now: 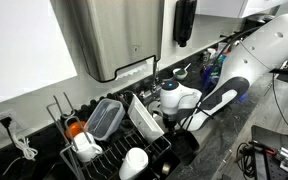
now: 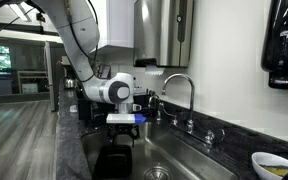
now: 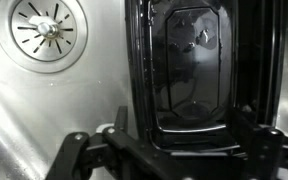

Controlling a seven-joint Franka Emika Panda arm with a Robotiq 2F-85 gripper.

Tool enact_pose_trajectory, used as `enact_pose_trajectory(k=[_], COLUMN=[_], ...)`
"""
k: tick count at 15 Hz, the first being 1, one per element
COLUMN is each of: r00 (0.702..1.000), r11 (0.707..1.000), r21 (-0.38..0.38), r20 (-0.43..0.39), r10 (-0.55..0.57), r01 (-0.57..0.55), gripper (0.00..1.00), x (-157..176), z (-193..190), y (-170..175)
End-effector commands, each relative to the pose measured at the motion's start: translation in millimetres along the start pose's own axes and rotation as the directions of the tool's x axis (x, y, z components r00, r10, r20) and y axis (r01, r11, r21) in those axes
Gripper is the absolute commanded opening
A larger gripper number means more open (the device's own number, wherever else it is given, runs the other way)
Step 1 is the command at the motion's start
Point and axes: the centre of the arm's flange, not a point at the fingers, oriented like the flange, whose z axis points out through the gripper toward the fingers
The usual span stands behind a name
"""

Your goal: Remove the black lunchbox from the sink and put it on the dish rack

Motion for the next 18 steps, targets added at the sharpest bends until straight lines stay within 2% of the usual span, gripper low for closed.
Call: enact_pose_trajectory(k=[1, 10, 18], r00=[0.997, 0.991, 0.976], r11=[0.997, 0.992, 0.989], r21=[0.002, 0.003, 0.006], r20=[0.006, -0.049, -0.165], r10=[-0.072, -0.123, -0.143], r01=[0.072, 0.124, 0.146], gripper=[1.00, 1.00, 1.00], x=[9.8, 5.7, -1.8], z=[13.6, 36.6, 40.5], y=[5.7, 13.5, 27.7])
